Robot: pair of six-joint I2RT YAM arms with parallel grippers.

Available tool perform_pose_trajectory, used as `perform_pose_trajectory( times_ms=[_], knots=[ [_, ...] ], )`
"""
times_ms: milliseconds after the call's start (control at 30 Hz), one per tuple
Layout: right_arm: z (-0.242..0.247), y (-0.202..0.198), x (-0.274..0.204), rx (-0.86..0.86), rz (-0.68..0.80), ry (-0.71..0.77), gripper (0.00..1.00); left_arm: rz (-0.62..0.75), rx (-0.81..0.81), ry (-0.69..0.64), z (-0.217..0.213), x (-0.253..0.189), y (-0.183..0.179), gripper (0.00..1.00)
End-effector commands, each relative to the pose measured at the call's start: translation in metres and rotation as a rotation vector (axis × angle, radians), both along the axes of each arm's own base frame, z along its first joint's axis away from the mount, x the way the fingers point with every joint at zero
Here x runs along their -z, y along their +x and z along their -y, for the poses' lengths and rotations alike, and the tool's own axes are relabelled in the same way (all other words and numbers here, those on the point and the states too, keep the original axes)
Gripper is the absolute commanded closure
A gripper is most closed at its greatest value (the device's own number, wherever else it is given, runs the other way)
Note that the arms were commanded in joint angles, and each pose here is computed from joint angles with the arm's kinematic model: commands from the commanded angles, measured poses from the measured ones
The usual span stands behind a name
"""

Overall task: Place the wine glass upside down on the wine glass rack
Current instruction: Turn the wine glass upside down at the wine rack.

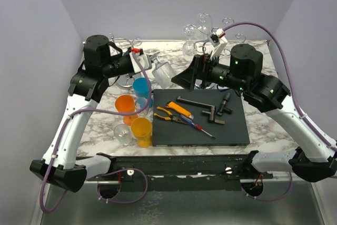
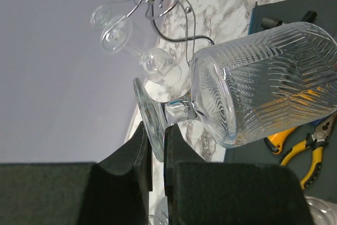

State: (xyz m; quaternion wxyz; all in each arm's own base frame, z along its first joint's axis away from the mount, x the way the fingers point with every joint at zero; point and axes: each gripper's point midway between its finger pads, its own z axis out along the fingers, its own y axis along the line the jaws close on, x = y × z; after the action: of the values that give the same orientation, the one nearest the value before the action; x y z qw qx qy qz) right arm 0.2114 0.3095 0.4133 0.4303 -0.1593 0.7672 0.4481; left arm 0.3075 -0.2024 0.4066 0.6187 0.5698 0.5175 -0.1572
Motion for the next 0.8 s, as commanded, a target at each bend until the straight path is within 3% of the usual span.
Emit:
perform_pose_trajectory(
  times_ms=[0,167,633,767],
  knots=[
    [-0.002,0.001,0.002,-0.054,0.088,-0.083,0.01,0.404,0.253,0.017,0.016,-0.04,-0.042,1.0],
    [-0.026,-0.01,0.014,-0.223,0.169,-0.031,0.0,0.511,0.324,0.037,0.022,-0.044,-0.058,1.0],
    [-0.054,-0.014,0.04,-0.372,0.246,0.035,0.01,0.664,0.41,0.073,0.034,-0.042,-0.077,1.0],
    [-0.06,-0.016,0.05,-0.404,0.226,0.035,0.15,0.672,0.412,0.074,0.034,-0.043,-0.078,1.0]
  ],
)
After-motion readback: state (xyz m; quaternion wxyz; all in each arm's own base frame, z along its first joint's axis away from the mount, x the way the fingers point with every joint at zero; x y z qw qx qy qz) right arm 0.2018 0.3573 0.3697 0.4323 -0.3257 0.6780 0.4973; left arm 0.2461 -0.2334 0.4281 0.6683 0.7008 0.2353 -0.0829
